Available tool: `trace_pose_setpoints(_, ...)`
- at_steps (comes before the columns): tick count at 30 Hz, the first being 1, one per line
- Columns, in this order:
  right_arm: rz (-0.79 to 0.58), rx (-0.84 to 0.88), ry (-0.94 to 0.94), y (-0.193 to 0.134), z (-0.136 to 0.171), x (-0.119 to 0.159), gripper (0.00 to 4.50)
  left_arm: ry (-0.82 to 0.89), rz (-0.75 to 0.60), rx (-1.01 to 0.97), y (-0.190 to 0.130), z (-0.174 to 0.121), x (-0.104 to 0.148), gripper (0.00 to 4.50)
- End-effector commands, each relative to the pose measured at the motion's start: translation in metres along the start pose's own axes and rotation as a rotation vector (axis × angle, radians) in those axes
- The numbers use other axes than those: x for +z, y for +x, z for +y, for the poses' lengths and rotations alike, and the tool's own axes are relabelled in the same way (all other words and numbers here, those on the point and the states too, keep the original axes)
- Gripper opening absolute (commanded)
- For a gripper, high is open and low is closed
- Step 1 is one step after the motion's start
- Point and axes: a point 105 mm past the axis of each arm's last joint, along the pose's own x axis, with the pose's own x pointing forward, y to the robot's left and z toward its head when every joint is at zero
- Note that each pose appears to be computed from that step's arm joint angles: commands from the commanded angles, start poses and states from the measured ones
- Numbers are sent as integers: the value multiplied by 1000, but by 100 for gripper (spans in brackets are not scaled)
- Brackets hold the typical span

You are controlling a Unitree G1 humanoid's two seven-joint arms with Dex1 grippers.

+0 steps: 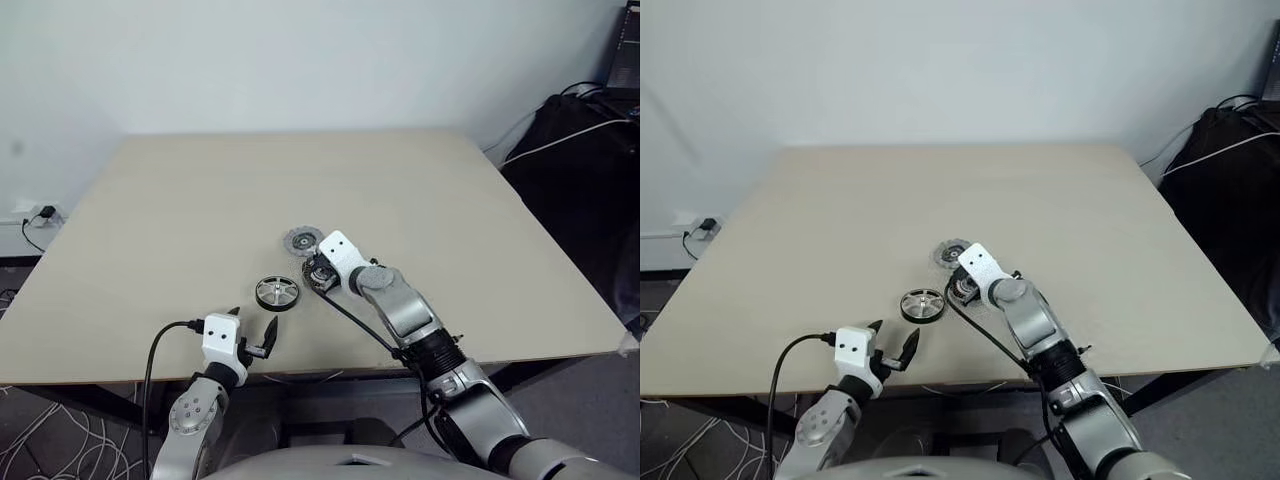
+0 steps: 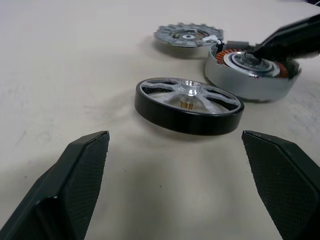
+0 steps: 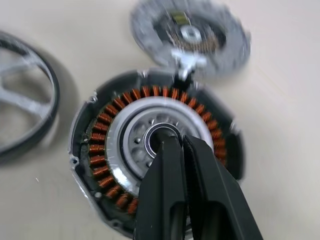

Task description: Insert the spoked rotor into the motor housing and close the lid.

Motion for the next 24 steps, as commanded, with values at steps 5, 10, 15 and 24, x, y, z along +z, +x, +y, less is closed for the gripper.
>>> trace_pose_setpoints(5,-106,-34,13,-9,-9,25,13,4,-55,-7,2,-4,14,450)
trace_pose_setpoints(10,-22,-3,15,-6,-7,12,13,4,-59,-9,1,-6,18,450)
trace_pose_setpoints(15,27,24,65,-4,-8,6,13,4,-60,-5,0,-7,21,450)
trace_pose_setpoints(24,40,36,94,-1,-7,4,13,5,-60,-1,0,-6,22,450)
